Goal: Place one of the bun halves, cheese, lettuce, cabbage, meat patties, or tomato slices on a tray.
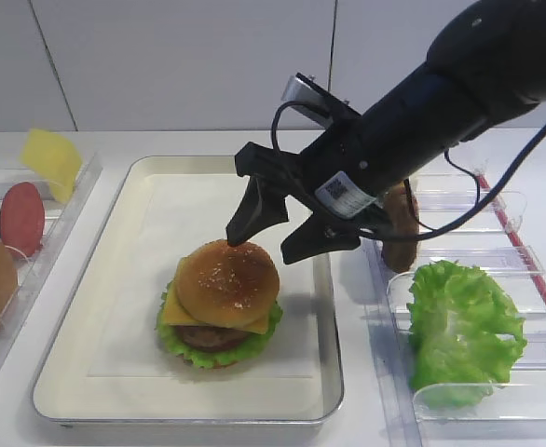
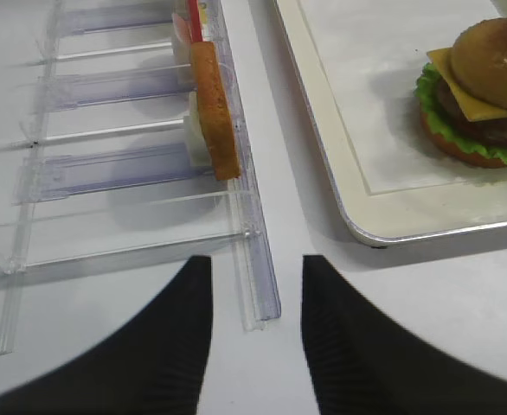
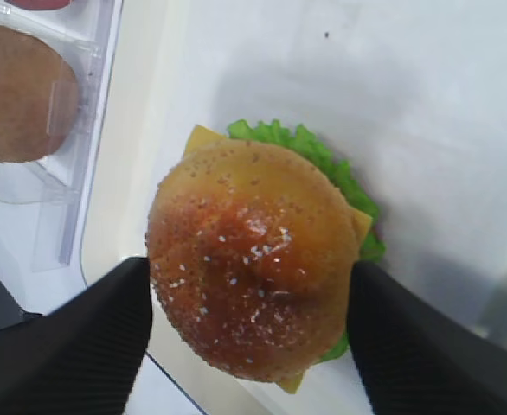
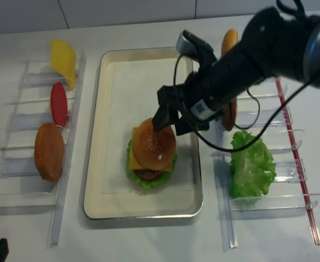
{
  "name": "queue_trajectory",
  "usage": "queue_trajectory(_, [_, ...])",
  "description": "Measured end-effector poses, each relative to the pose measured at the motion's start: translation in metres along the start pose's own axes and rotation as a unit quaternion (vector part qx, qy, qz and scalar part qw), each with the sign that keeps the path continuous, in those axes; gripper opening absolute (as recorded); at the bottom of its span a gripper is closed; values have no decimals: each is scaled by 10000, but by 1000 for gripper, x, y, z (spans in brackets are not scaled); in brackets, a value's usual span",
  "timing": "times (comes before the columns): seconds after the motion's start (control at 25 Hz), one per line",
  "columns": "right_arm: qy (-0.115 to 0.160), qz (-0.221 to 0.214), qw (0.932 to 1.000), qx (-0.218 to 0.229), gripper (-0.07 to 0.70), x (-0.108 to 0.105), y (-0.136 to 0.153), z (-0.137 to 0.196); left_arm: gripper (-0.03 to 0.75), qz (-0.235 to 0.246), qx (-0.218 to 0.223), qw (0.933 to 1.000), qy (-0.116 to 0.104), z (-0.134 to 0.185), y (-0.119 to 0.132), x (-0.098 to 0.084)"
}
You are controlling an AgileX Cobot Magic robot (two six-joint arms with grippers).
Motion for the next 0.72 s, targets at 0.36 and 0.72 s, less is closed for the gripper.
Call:
queue_trajectory(0.36, [-404, 651, 9958, 508, 515, 21, -34, -20, 251, 0, 0, 10000, 0, 0, 0, 0])
queue_trajectory(0.72, [-630, 1687, 9835, 193, 514, 42, -85, -50, 251, 0, 0, 10000, 0, 0, 0, 0])
Point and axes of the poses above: a point on each arm's last joint axis where the gripper is mounted, y pointing out along that axis toward the gripper, x along the wrist's bending axis when the last joint is at zero, z = x × y, the point moved 3 cm from there along y, pointing out along that axis toward the gripper, and after that the axes turned 2 degrees about -y, right-handed, at the moved point
